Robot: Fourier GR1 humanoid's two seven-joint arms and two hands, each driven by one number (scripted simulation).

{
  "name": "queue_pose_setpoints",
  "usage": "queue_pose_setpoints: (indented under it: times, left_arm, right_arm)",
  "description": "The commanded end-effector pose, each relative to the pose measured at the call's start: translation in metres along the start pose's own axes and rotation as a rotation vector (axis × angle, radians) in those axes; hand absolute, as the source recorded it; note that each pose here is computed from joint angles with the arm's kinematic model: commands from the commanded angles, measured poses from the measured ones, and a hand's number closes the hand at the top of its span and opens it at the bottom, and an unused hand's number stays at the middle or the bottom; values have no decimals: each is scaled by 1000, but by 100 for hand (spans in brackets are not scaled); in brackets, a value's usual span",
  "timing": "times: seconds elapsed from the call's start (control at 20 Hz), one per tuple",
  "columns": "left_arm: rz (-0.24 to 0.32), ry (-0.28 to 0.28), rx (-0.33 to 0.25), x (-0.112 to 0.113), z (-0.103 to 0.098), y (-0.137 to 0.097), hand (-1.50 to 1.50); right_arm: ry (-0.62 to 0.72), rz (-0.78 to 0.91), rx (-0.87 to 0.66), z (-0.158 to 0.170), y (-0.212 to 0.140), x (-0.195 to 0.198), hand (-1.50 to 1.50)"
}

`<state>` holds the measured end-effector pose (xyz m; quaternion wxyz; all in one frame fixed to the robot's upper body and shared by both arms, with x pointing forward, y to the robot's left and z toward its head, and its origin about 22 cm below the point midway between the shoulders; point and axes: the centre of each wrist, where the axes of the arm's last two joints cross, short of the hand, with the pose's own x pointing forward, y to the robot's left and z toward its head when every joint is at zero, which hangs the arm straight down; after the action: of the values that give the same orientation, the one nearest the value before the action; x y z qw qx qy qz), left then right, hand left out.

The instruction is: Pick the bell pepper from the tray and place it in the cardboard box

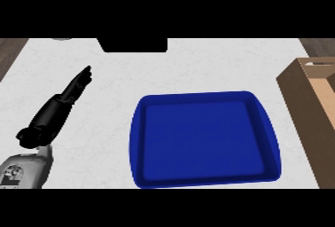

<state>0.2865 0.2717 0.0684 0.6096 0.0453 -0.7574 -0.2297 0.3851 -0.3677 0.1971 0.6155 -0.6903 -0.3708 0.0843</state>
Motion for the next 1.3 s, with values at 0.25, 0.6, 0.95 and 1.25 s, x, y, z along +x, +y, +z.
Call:
queue_pose_setpoints:
  times: [0.25, 0.6, 0.95, 1.25]
  left_arm:
    - [12, -5, 6, -10, -2, -7, 0]
    - [12, -1, -2, -4, -8, 6, 0]
    - [1, -6, 15, 0, -8, -7, 0]
    - [6, 23, 18, -12, 6, 2, 0]
  right_arm:
    - [90, 55, 346, -43, 4, -81, 150]
    - [116, 113, 575, -48, 16, -116, -150]
    - [-110, -122, 508, -46, 4, -129, -150]
    - [-56, -787, 186, -47, -17, -122, -150]
